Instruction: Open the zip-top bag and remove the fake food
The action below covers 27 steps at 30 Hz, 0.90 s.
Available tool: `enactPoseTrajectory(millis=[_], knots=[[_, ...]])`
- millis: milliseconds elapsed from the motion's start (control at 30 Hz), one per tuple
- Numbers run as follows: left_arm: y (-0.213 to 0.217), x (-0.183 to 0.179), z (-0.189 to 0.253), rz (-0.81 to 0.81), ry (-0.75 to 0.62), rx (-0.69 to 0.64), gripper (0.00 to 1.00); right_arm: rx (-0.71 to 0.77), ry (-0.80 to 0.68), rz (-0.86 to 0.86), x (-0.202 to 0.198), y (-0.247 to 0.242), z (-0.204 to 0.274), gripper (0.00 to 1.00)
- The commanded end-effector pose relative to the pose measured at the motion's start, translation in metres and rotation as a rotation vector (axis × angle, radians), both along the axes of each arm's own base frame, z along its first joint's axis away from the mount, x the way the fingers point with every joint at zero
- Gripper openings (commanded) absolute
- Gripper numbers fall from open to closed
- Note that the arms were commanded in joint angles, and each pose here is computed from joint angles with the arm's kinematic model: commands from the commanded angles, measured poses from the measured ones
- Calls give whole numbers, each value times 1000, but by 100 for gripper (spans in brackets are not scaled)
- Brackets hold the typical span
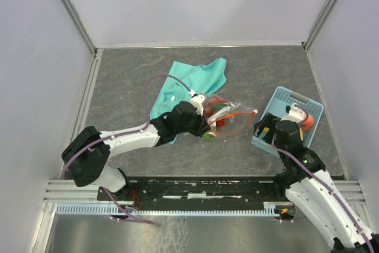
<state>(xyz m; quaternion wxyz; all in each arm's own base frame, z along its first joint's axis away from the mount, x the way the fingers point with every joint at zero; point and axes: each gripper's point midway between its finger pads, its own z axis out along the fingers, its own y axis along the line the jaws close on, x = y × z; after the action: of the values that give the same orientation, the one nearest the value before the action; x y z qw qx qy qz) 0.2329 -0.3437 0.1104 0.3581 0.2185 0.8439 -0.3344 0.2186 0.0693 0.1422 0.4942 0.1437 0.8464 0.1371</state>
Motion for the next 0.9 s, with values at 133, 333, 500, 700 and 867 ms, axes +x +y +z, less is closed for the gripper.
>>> enactPoseTrajectory(millis=[133,333,500,700,867], knots=[[-10,-3,34,-47,-36,-93,3,232,-126,514,-2,99,32,57],[-16,-8,41,-67,-25,-118,3,262,-76,487,18,116,19,46],[-22,-12,54,-87,-27,-162,3,183,31,455,33,128,-16,46],[-35,-31,86,-176,-37,-278,3,163,33,451,45,146,-37,50],[-28,-40,91,-216,-79,-284,51,184,24,465,51,158,-42,52]])
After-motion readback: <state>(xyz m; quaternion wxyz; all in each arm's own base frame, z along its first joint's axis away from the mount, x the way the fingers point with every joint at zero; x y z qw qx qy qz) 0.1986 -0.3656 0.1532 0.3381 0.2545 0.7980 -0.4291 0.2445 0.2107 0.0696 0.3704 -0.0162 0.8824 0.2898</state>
